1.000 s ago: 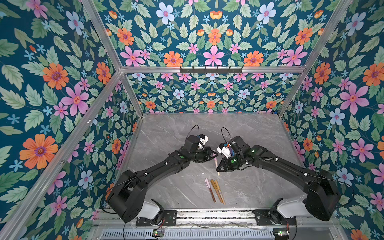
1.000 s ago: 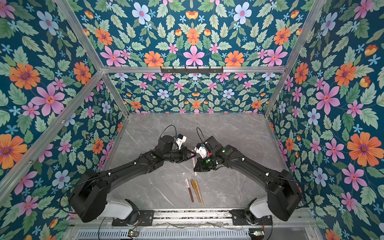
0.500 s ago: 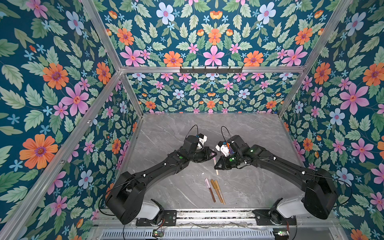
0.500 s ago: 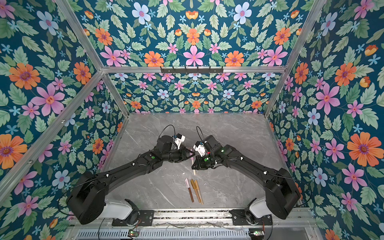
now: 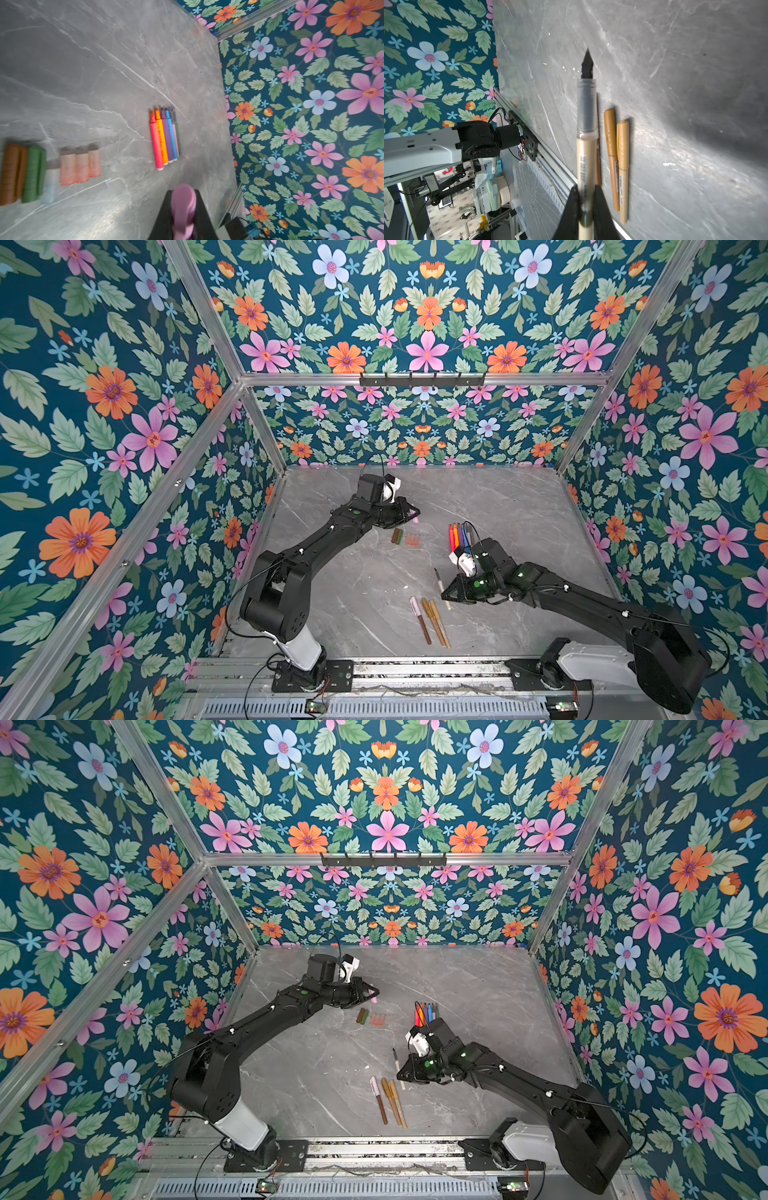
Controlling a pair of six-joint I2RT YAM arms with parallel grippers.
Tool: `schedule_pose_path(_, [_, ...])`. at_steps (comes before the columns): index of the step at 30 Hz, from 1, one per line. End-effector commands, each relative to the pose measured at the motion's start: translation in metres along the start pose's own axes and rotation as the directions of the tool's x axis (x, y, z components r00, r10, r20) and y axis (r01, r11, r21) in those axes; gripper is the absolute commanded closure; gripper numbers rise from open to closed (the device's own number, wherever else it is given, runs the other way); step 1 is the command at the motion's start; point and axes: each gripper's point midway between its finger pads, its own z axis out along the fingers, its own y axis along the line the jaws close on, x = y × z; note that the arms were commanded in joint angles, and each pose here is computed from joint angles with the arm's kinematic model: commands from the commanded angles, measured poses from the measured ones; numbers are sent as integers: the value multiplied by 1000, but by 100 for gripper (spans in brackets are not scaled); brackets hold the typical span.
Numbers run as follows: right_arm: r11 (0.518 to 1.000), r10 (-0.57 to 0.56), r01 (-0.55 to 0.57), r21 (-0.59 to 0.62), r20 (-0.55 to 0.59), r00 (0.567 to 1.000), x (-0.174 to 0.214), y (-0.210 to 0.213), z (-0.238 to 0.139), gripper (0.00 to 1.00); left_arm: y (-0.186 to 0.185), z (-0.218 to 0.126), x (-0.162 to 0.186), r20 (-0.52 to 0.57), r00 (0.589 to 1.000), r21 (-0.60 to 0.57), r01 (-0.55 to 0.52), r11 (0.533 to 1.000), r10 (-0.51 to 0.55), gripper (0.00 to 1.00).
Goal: Open the pen caps
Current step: 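Carry the pink cap to the other caps with the left gripper and release it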
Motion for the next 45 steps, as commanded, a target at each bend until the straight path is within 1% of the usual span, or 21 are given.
schedule_pose_path(1, [1000, 13, -13, 14, -5, 1000, -2, -8, 2, 100, 37, -3, 2, -27, 998, -129, -53, 990, 50, 100])
schedule_pose_path(3, [998, 15, -15, 56, 2, 1000, -5, -20, 6, 100, 67, -5, 4, -74, 996, -231, -73, 970, 57, 100])
schedule_pose_path(6, [995, 13, -13, 96, 6, 1000, -6, -35, 13, 100, 108, -6, 14, -187, 980, -383, -133, 914, 64, 100])
schedule_pose_path(8, [995, 28, -28, 99, 6, 1000, -4, -42, 19, 100, 124, -4, 18, -245, 967, -429, -177, 886, 75, 100])
schedule_pose_path(11, [995, 41, -41, 91, 6, 999, -5, -46, 22, 100, 145, 0, 16, -289, 953, -487, -224, 844, 86, 100])
schedule_pose_path(15, [996, 49, -50, 75, 10, 999, -5, -49, 22, 100, 163, 5, 10, -328, 940, -521, -266, 811, 98, 100])
schedule_pose_path(17, [996, 55, -56, 69, 15, 998, -5, -50, 21, 100, 169, 8, 11, -345, 933, -513, -277, 812, 100, 100])
schedule_pose_path(21, [996, 63, -64, 57, 18, 998, -6, -51, 21, 100, 176, 17, 15, -371, 924, -481, -280, 831, 96, 96])
schedule_pose_path(28, [996, 70, -70, 57, 13, 997, -6, -52, 22, 100, 175, 30, 16, -379, 921, -428, -265, 864, 95, 93])
schedule_pose_path(45, [996, 70, -71, 54, 9, 997, -6, -52, 23, 100, 174, 43, 13, -365, 928, -403, -234, 885, 79, 85])
